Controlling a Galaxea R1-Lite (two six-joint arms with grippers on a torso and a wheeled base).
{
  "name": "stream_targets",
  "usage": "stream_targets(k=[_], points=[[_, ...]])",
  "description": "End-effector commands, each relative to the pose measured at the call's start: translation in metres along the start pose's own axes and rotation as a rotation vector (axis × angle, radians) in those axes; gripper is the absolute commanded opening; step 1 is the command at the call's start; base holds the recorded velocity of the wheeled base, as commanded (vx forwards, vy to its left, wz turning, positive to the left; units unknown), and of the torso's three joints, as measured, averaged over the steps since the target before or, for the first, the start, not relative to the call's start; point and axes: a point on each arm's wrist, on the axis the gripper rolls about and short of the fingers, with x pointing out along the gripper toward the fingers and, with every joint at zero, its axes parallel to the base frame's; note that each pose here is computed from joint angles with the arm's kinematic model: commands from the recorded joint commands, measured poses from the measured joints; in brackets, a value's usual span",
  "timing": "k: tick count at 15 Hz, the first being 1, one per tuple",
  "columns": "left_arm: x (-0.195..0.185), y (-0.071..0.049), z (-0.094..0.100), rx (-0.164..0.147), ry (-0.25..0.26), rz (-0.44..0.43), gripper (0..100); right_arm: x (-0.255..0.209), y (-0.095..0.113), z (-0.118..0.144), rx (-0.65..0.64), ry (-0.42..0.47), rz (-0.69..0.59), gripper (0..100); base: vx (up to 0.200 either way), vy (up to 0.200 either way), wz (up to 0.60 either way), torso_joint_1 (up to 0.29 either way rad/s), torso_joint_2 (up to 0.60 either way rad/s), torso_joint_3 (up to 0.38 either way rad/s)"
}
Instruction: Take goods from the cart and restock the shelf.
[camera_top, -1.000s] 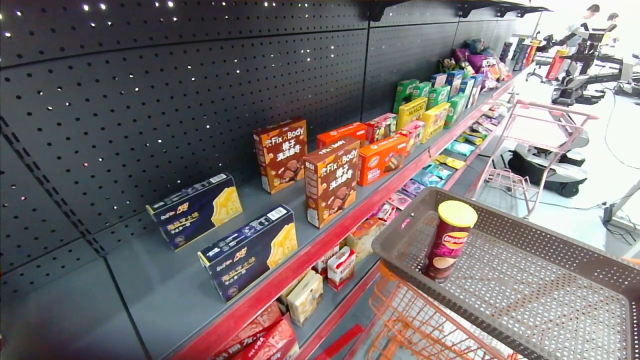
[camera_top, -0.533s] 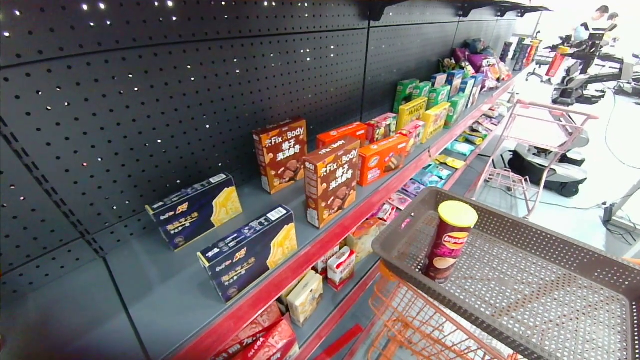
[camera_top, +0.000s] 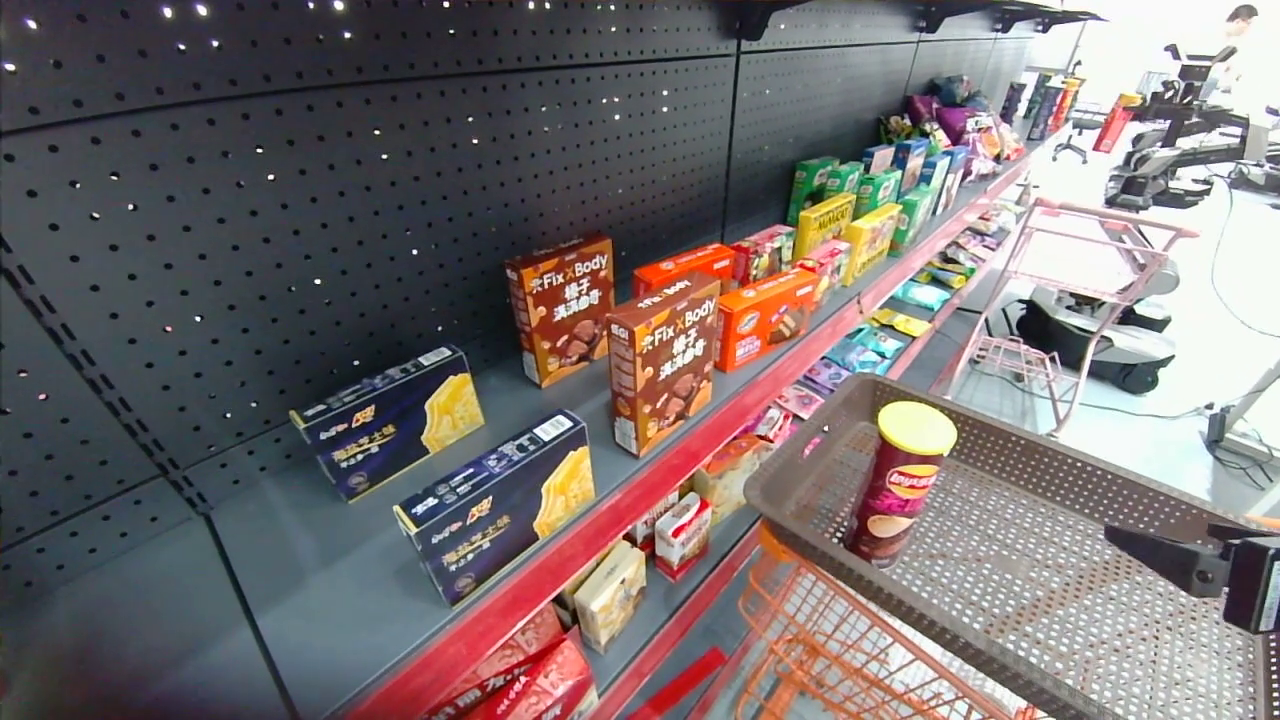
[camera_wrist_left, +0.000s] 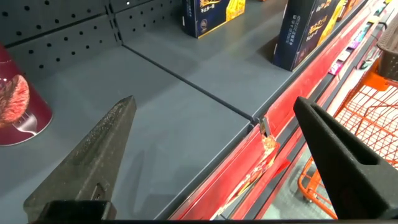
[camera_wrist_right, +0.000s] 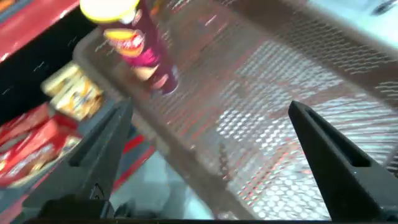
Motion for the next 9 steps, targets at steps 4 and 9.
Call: stream_targets(k=[4, 9], points=[[0.0, 0.0, 0.0, 0.0, 0.001, 0.0, 100, 0.047, -0.005, 0.0, -0.089, -0.001, 0.167, 100, 0.0, 0.0, 0.0, 0.0, 0.0, 0.0], [0.0, 0.0, 0.0, 0.001, 0.001, 0.0, 100, 0.078, -0.008, -0.01, -0.14, 0.031, 0.318, 100, 0.0, 0.0, 0.0, 0.0, 0.0, 0.0]])
